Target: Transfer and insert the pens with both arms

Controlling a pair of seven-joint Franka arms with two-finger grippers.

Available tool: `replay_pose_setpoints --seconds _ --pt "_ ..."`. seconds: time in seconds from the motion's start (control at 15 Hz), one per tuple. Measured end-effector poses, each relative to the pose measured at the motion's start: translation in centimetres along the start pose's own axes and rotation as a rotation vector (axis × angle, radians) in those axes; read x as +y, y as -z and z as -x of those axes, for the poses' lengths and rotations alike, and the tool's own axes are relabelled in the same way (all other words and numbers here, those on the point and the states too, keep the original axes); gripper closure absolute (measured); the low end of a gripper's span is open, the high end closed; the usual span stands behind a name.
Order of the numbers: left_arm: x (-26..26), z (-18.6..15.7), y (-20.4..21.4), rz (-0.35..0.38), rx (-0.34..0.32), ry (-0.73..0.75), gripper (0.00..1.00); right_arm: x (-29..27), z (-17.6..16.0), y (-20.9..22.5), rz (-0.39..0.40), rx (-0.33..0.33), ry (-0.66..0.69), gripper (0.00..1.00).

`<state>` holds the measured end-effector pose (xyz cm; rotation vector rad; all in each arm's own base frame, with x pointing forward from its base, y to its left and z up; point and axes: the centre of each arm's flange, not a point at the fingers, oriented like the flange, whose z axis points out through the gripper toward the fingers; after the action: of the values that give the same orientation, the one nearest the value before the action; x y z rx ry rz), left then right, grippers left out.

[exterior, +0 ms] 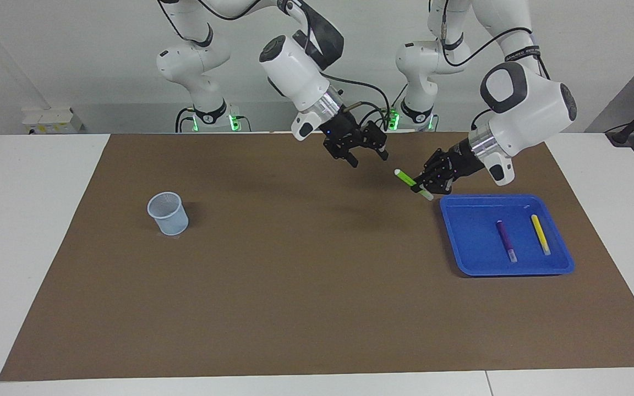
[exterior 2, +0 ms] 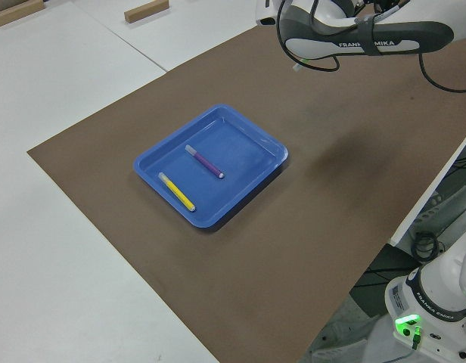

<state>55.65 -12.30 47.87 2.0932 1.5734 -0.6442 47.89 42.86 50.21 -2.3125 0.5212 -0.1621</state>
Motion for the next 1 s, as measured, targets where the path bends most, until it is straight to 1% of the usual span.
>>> replay_pose_setpoints --seconds 0.2,0.27,0.33,0.4,0.47,0.53,0.6,0.67,0.74,0.8,1.0 --pt "-0.5 -0.1 -0.3 0.000 -0.009 0.022 0.83 -0.7 1.8 -1.2 -0.036 0.024 0.025 0.00" --pt "-0.7 0.0 -0.3 0.000 -0.009 0.024 0.83 -0.9 1.9 -1.5 -0.045 0.031 0.028 0.07" --pt "-0.8 0.0 -0.2 0.000 -0.009 0.025 0.83 -1.1 1.8 -1.7 -0.050 0.035 0.028 0.10" --pt "-0.9 0.1 -0.1 0.001 -0.009 0.025 0.83 -1.2 1.6 -1.9 -0.052 0.037 0.027 0.10" --pt "-1.0 0.2 -0.1 0.001 -0.009 0.025 0.83 -1.3 1.4 -2.2 -0.054 0.039 0.026 0.17" --pt "-1.1 0.4 0.1 0.003 -0.009 0.025 0.83 -1.4 1.1 -2.6 -0.056 0.043 0.024 0.27" --pt "-1.2 0.6 0.3 0.005 -0.008 0.026 0.83 -1.5 0.9 -3.0 -0.059 0.047 0.022 0.30" --pt "-1.3 0.8 0.4 0.007 -0.007 0.026 0.83 -1.5 0.7 -3.5 -0.061 0.052 0.021 0.30" --pt "-1.4 0.9 0.5 0.009 -0.007 0.028 0.83 -1.5 0.5 -3.9 -0.061 0.053 0.020 0.38" --pt "-1.4 1.0 0.6 0.011 -0.006 0.029 0.83 -1.5 0.4 -4.1 -0.061 0.053 0.019 0.40" --pt "-1.7 1.3 0.5 0.007 -0.006 0.029 0.83 -1.8 0.2 -4.1 -0.067 0.056 0.020 0.40"
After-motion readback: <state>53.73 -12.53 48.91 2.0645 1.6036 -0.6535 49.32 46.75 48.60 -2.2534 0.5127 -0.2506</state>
